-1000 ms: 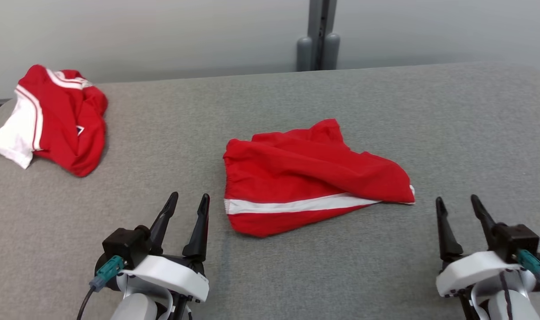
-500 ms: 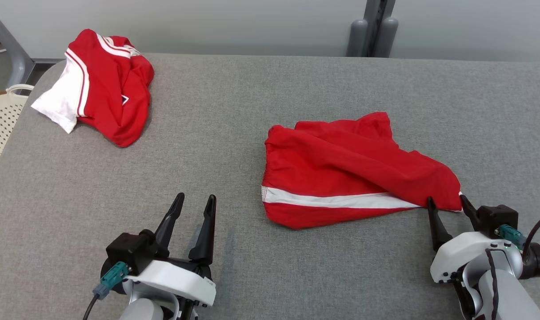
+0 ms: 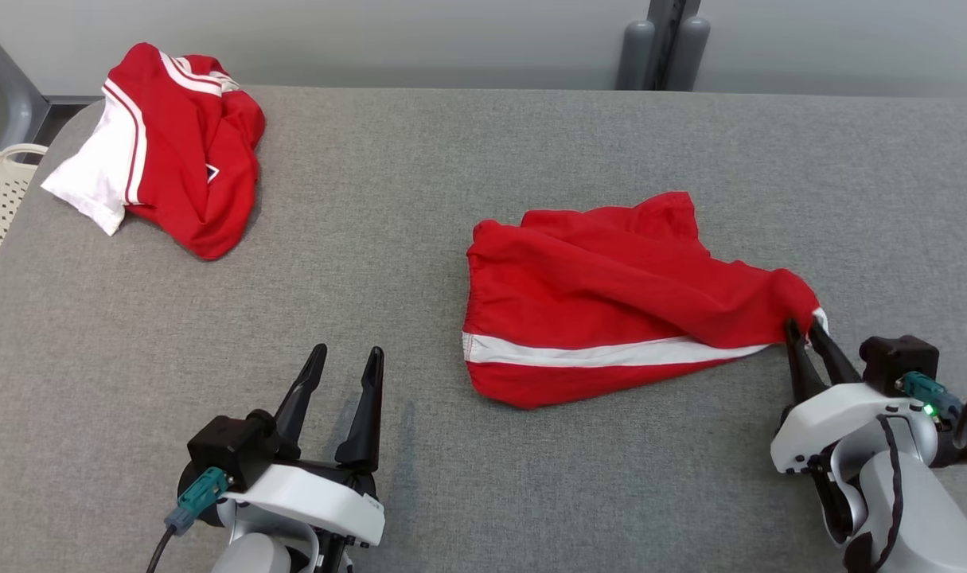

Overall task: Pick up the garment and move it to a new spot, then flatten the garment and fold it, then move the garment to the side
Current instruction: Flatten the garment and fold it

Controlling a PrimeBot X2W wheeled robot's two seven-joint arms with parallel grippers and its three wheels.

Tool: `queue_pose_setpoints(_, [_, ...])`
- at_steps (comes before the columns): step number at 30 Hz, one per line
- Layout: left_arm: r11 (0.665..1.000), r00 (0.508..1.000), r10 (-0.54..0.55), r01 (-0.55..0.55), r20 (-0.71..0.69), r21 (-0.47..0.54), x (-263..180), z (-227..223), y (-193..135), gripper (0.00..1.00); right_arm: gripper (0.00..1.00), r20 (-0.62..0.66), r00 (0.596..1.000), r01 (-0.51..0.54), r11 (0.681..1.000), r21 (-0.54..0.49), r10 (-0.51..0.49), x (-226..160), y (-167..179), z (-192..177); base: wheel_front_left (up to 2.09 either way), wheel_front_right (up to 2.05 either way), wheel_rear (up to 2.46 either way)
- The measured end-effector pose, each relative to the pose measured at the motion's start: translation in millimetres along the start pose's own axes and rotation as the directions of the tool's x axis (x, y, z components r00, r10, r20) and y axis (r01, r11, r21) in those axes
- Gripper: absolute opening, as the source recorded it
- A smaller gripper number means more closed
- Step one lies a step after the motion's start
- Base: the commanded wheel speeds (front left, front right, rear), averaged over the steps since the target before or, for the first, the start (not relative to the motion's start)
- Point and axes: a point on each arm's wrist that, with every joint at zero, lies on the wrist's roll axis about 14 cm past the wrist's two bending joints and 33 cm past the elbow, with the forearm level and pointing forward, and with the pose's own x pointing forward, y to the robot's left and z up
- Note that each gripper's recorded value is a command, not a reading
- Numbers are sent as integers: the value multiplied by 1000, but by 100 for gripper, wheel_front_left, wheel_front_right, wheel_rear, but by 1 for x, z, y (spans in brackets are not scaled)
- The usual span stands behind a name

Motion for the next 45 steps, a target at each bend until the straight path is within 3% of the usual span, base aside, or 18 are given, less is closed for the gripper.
queue_pose_setpoints(2, [1000, 1000, -4, 4, -1, 0, 0, 0, -1, 100, 33, 26, 1000, 1, 1000, -2, -1, 0, -1, 8, 0, 0, 0])
queue_pose_setpoints(6, [1000, 1000, -14, 14, 1, -4, 1, 0, -5, 100, 22, 53, 999, 3, 1000, 6, -4, -5, -1, 14, 0, 0, 0])
queue_pose_setpoints(7, [1000, 1000, -16, 16, 1, -6, 1, 0, -5, 100, 0, 56, 998, 4, 1000, 10, -4, -6, -1, 15, 0, 0, 0])
queue_pose_setpoints(11, [1000, 1000, -23, 23, 2, -10, 2, 0, -8, 100, 0, 52, 999, 11, 999, 34, -13, -8, -1, 12, 0, 0, 0])
queue_pose_setpoints(12, [1000, 1000, -24, 24, 0, -11, 2, 0, -9, 100, 8, 46, 999, 14, 1000, 27, -15, -9, -3, 11, 0, 0, 0])
queue_pose_setpoints(13, [1000, 1000, -25, 25, -2, -11, 1, -1, -9, 100, 23, 40, 999, 16, 1000, 25, -17, -9, -5, 9, 0, 0, 0])
queue_pose_setpoints(14, [1000, 1000, -24, 24, -3, -12, 1, -1, -9, 100, 28, 28, 999, 19, 1000, 24, -19, -9, -6, 5, 0, 0, 0])
queue_pose_setpoints(15, [1000, 1000, -24, 24, -4, -13, 1, -1, -9, 100, 26, 18, 1000, 16, 1000, 21, -17, -9, -5, 2, 0, 0, 0])
queue_pose_setpoints(18, [1000, 1000, -18, 18, -4, -13, 0, -1, -7, 100, 0, 6, 1000, 10, 1000, 9, -10, -7, -4, 0, 0, 0, 0])
queue_pose_setpoints(29, [1000, 1000, -5, 5, 3, -11, -2, 1, -3, 100, 0, 105, 994, -28, 999, 29, 25, 9, 9, 38, 0, 0, 0])
queue_pose_setpoints(35, [1000, 1000, -3, 3, 9, -10, -1, 3, -1, 100, 0, 152, 988, -12, 999, 33, 7, 28, -3, 65, 0, 0, 0])
queue_pose_setpoints(45, [999, 999, 37, -37, 8, -7, -4, 4, 12, 100, 0, 50, 996, 68, 997, 33, -70, 62, -36, 53, 0, 0, 0])
